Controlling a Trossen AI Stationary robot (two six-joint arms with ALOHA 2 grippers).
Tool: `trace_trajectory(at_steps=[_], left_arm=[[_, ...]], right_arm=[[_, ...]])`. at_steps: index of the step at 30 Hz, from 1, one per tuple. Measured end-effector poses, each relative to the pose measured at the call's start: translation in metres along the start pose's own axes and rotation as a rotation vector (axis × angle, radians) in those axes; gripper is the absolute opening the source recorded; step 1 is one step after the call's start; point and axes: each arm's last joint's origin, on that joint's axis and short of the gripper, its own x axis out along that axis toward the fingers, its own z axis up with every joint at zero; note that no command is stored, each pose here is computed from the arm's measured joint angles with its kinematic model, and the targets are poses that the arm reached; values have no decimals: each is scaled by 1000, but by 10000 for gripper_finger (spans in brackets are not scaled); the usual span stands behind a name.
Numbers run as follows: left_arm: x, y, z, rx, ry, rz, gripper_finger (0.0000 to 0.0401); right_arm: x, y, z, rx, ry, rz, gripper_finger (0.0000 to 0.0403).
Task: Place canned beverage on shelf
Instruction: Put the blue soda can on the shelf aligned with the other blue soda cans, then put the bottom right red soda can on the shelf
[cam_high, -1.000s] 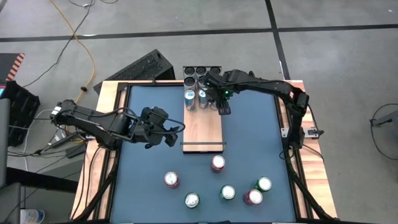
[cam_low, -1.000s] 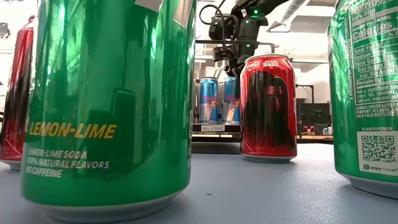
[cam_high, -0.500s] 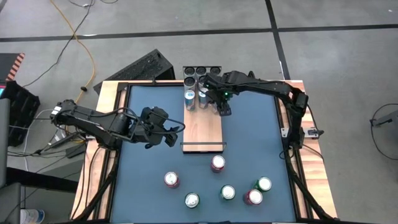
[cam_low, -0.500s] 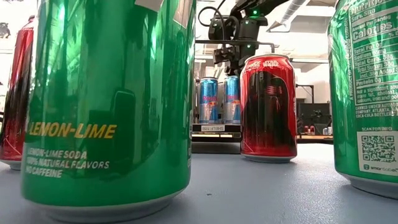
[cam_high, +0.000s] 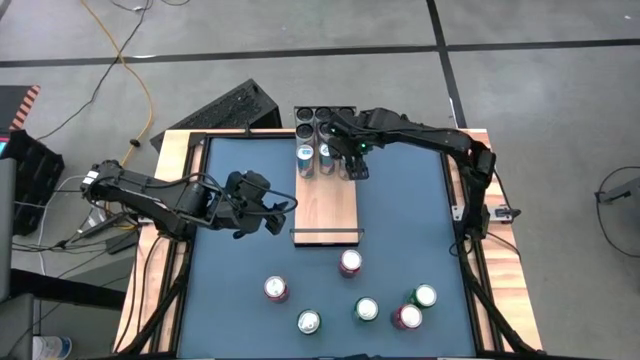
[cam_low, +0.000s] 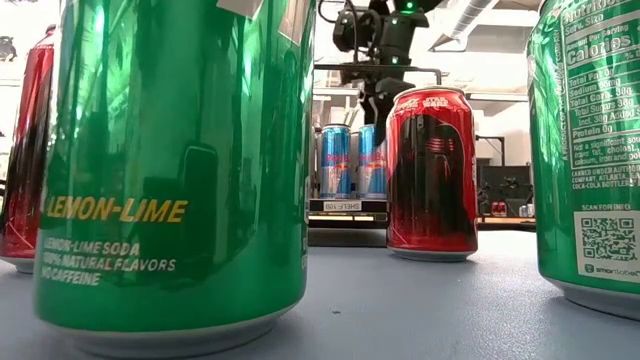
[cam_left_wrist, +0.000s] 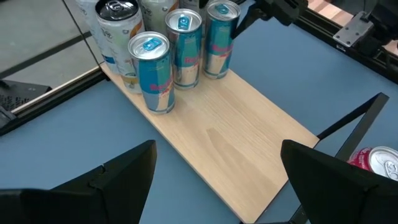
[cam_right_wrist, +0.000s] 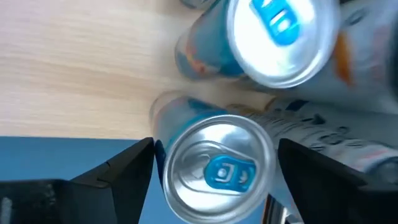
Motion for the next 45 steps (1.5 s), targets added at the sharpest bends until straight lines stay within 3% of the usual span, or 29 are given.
trace_trajectory(at_steps=[10, 21, 23, 27, 30, 33, 38, 45], left_arm=[[0, 0, 0, 16, -1, 2, 330], [0, 0, 0, 64, -2, 2, 330], [0, 0, 0, 59, -2, 2, 330], [0, 0, 0, 52, -7, 3, 330], [0, -2, 2, 65, -24, -12, 330], [-1, -5, 6, 101, -50, -43, 330], [-7, -1, 11, 114, -74, -62, 330], [-18, 7, 17, 85, -104, -71, 330]], right_arm=[[-31, -9, 8, 14, -35, -76, 337], [-118, -13, 14, 95, -182, -133, 317], [-125, -10, 11, 113, -176, -108, 314], [-138, 8, 7, 143, -236, 125, 301], [-137, 23, 8, 128, -261, 270, 286], [-121, 37, 13, 96, -214, 307, 274], [-94, 57, 16, 81, -170, 340, 262], [-78, 84, 3, 92, -258, 330, 236]])
